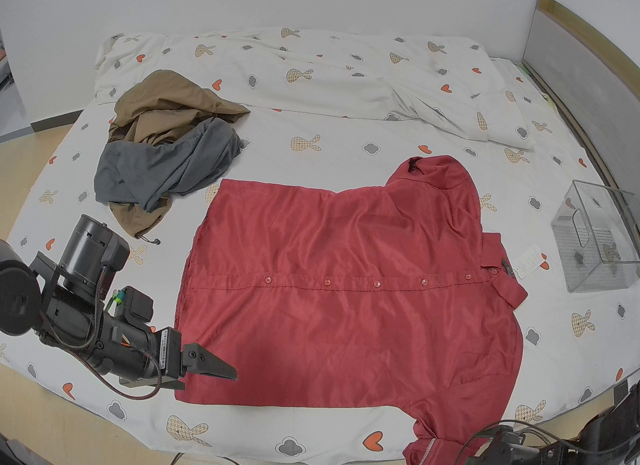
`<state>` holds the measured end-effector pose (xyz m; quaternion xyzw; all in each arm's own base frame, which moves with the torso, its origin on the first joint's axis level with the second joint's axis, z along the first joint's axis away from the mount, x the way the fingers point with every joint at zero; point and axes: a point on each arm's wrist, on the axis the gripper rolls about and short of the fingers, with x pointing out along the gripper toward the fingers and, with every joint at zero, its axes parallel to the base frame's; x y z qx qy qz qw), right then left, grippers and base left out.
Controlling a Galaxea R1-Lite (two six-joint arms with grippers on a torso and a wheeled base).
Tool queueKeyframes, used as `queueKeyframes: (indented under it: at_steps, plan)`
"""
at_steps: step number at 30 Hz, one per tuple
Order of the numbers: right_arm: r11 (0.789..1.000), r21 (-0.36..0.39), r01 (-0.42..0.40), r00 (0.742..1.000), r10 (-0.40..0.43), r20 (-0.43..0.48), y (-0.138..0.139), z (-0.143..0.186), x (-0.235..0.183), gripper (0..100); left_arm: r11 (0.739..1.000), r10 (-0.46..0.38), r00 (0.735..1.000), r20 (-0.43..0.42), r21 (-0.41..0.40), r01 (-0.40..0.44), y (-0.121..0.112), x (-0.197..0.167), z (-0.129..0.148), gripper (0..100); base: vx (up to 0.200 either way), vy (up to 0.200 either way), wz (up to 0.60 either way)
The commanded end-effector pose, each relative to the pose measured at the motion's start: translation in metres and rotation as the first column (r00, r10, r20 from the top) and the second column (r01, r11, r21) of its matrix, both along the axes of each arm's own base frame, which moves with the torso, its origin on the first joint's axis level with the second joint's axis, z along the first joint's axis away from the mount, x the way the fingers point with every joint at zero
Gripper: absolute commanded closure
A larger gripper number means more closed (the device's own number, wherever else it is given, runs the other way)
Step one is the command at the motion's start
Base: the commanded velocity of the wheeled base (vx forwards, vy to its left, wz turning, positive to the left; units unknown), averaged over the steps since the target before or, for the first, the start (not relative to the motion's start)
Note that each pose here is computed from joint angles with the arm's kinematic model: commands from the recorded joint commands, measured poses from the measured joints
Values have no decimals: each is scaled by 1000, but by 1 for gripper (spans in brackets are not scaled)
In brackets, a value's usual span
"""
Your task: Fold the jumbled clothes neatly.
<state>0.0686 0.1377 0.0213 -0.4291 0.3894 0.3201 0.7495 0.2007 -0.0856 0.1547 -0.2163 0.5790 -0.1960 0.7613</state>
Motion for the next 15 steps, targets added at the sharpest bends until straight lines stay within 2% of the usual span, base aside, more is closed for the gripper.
queueKeyframes:
  at_steps: [1,15]
  plan:
    - [998,-57,-23,1000,22,-14,7,-10,-1,0,1000,0,1000,-19,8,0,-1,2,-5,0,0,0,0]
    - [995,-97,38,999,-34,37,30,-32,-12,0,1000,3,1000,-20,10,-3,0,2,-5,0,0,0,0]
